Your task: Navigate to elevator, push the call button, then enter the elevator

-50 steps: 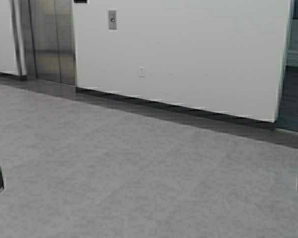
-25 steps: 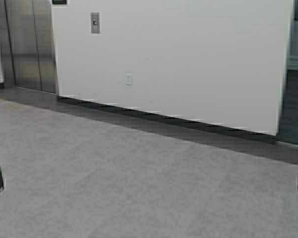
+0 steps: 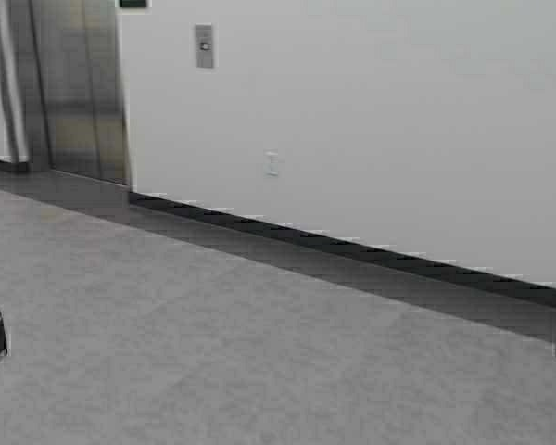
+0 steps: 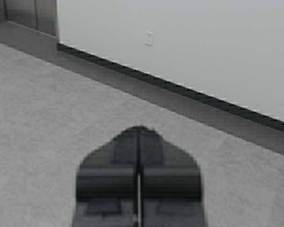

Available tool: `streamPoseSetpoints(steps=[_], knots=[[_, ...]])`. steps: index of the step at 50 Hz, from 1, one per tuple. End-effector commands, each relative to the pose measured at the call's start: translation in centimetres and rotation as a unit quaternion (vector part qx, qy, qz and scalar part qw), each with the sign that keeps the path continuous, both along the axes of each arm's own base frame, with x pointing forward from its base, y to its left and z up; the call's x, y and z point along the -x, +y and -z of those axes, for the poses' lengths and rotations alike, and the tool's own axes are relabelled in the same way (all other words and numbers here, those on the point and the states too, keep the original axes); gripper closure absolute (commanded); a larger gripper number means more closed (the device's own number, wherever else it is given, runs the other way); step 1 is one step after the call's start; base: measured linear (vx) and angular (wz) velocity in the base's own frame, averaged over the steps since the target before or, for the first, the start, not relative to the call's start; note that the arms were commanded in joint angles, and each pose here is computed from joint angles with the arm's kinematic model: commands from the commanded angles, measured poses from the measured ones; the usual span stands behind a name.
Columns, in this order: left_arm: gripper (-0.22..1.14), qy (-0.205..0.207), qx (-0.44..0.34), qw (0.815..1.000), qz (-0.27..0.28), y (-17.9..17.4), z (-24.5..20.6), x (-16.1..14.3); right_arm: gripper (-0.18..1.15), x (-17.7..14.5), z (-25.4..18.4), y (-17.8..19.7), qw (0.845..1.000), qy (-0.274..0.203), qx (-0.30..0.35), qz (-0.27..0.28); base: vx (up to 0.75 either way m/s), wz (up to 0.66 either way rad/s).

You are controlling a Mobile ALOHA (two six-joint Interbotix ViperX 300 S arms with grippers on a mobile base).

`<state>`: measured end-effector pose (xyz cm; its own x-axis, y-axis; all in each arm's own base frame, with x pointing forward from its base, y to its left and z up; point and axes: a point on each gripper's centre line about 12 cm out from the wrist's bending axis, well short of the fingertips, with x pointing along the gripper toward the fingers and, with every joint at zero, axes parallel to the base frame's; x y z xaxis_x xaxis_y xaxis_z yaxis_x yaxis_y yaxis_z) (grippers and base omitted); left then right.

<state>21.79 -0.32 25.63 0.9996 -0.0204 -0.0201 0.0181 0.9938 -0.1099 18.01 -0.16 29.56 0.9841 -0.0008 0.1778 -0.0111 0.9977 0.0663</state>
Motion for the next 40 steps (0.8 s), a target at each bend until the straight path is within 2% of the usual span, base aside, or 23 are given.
streamPoseSetpoints(steps=[1,15,31,40], knots=[[0.89,-0.011,-0.001,1.0,0.0,0.0,-0.7,-0.3,0.93,0.2,-0.2,0.0,1.0,-0.008,0.001,-0.001,0.79,0.23],[0.89,-0.025,-0.002,1.0,0.0,0.0,-1.5,-0.2,0.92,0.2,-0.8,0.0,1.0,-0.018,0.003,0.0,0.74,0.09],[0.89,-0.018,-0.003,1.0,0.001,0.0,-1.0,-0.1,0.93,0.1,-1.0,0.0,1.0,-0.019,0.002,-0.001,0.75,0.05],[0.89,-0.018,-0.002,1.0,0.001,0.0,-0.8,0.2,0.93,-0.1,-1.4,1.2,0.999,-0.019,0.032,-0.031,0.71,0.15]])
